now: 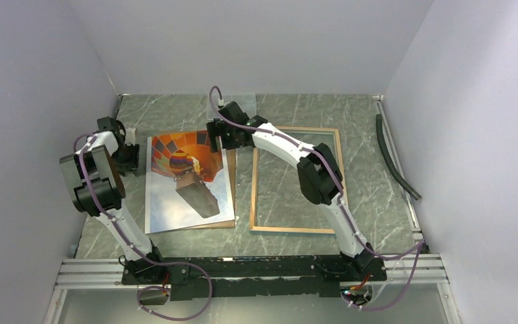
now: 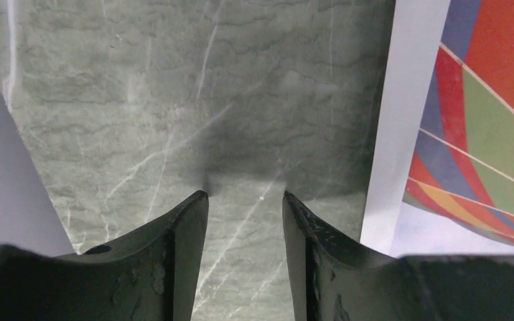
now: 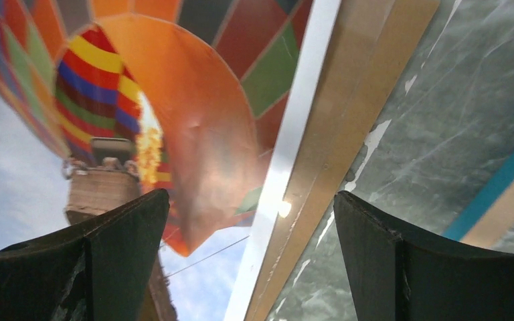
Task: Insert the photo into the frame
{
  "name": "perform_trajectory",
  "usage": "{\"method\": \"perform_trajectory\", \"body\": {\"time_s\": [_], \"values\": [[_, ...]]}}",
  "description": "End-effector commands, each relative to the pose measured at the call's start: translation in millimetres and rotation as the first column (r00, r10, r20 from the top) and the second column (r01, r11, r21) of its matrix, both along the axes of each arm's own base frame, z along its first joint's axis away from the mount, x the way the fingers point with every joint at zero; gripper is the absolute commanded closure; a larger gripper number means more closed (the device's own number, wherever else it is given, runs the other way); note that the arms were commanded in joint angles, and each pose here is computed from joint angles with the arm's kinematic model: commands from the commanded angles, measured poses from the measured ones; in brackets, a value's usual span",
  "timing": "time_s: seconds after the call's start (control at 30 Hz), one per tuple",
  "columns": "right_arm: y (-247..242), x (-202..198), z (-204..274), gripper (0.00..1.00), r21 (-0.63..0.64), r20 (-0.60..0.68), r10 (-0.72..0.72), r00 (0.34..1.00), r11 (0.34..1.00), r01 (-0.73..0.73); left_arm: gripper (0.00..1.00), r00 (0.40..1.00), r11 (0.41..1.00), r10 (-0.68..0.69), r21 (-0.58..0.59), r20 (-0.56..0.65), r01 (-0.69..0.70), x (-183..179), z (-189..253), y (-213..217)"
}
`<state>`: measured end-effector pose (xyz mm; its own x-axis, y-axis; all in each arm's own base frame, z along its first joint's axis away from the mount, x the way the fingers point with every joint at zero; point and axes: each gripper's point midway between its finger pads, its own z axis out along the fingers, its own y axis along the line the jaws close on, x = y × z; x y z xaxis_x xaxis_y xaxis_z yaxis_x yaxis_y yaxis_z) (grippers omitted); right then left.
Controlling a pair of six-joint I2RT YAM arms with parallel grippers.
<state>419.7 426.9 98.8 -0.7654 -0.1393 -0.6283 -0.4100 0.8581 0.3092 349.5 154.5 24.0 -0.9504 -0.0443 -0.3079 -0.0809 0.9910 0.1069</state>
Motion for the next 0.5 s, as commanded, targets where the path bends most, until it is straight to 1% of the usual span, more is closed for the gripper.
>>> {"method": "perform_trajectory", "body": {"time_s": [0.0,0.27,0.47], "values": [[2.2,8.7,-10.3,0.03,0.06,-0.055,-0.014,0.998,0.998,0.017,0.5,0.999,1.0,0.026,0.011,0.019,-0.026,8.3,-8.0,6.9],[3.0,3.6,-34.1,0.06,0.086,-0.11,0.005,0.994,0.996,0.004,0.56,0.999,0.999,0.036,-0.013,-0.002,-0.036,7.1,-21.2,0.1],[6.3,-5.4,-45.6,0.09,0.107,-0.15,0.024,0.988,0.994,-0.008,0.6,1.0,1.0,0.02,-0.024,-0.014,-0.02,9.8,-26.9,-14.2]]}}
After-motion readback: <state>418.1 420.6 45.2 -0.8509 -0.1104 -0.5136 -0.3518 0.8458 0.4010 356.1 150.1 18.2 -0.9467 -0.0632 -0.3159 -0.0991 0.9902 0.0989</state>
